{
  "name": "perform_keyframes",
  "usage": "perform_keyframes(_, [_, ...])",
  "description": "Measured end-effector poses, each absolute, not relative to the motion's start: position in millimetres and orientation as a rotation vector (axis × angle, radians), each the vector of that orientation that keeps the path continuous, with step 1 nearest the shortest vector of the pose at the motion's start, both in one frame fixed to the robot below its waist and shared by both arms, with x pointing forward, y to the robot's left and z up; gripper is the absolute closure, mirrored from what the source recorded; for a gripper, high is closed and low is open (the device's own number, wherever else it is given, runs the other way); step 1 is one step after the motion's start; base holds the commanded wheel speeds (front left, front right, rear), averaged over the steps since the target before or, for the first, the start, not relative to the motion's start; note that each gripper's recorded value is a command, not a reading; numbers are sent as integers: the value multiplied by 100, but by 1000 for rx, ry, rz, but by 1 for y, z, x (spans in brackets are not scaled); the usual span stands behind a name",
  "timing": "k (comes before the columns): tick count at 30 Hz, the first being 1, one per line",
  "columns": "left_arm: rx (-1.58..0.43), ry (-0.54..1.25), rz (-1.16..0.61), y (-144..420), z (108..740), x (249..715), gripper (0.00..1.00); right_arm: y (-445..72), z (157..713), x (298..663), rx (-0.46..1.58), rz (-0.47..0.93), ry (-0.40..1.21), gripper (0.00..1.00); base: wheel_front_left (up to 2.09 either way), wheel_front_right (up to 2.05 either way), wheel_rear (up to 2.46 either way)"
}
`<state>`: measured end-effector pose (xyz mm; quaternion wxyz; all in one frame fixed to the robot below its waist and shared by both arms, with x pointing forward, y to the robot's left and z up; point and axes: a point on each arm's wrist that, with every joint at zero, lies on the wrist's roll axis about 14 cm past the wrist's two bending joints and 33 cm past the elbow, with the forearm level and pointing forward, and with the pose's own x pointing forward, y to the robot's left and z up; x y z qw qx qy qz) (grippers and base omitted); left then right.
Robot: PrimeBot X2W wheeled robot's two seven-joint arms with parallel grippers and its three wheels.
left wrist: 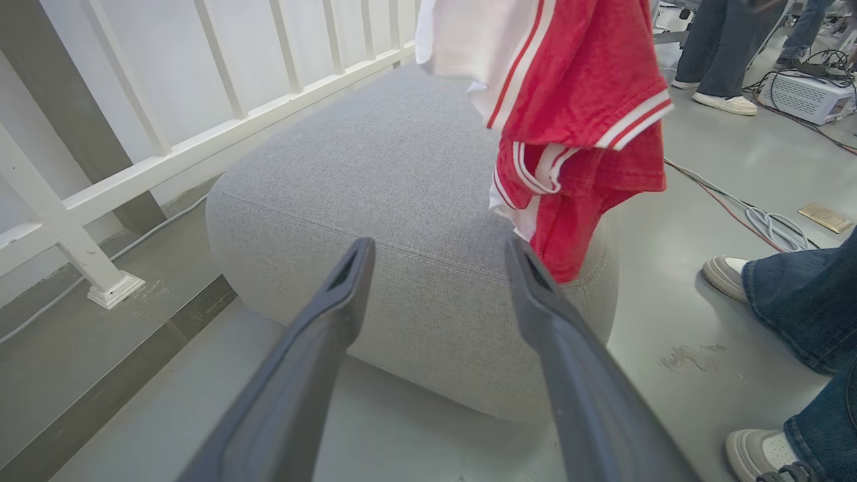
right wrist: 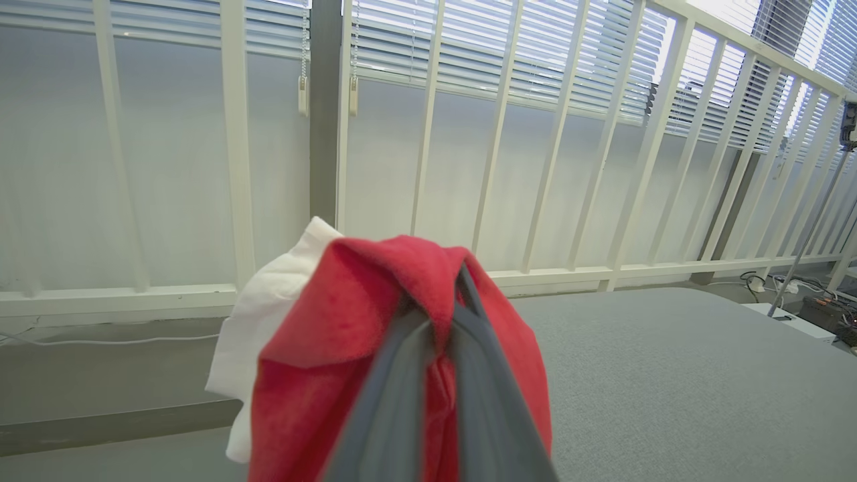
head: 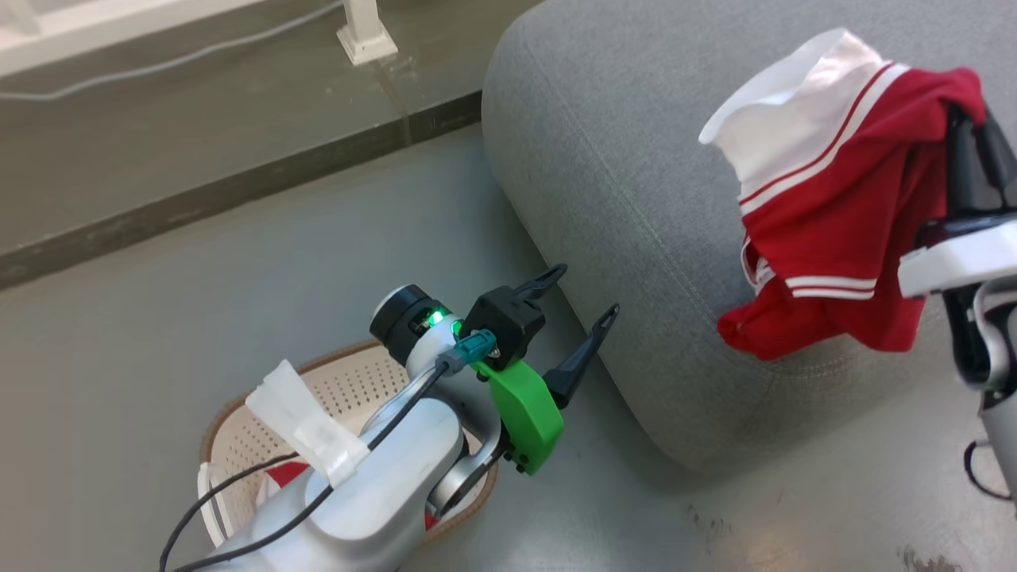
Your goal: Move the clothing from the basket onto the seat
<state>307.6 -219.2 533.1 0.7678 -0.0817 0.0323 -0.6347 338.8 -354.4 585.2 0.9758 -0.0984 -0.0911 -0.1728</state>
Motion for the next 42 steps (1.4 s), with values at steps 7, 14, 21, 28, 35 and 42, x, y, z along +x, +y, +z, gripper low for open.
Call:
perform_keyframes(7, [-191, 88, -1366, -218, 526, 327, 0, -359, 630, 386, -283, -295, -257, 100, 0, 0, 0])
perform_keyframes(14, [-163, 46, -1344, -214, 523, 356, 0, -375, 684, 434, -323, -316, -344, 100, 0, 0, 0])
perform_keyframes(21, [-187, 33, -1322, -207, 519, 378, 0, -405, 715, 473, -338, -395, -381, 100, 0, 0, 0])
perform_keyframes(28, [-182, 25, -1274, -191, 509, 399, 0, -428, 683, 511, -351, -449, -271, 100, 0, 0, 0])
perform_keyframes(35, [-180, 67, -1231, -173, 489, 410, 0, -431, 628, 547, -326, -458, -162, 100, 0, 0, 0])
perform_keyframes(42, [-175, 110, -1196, -161, 470, 422, 0, -417, 573, 575, -294, -425, -72, 100, 0, 0, 0])
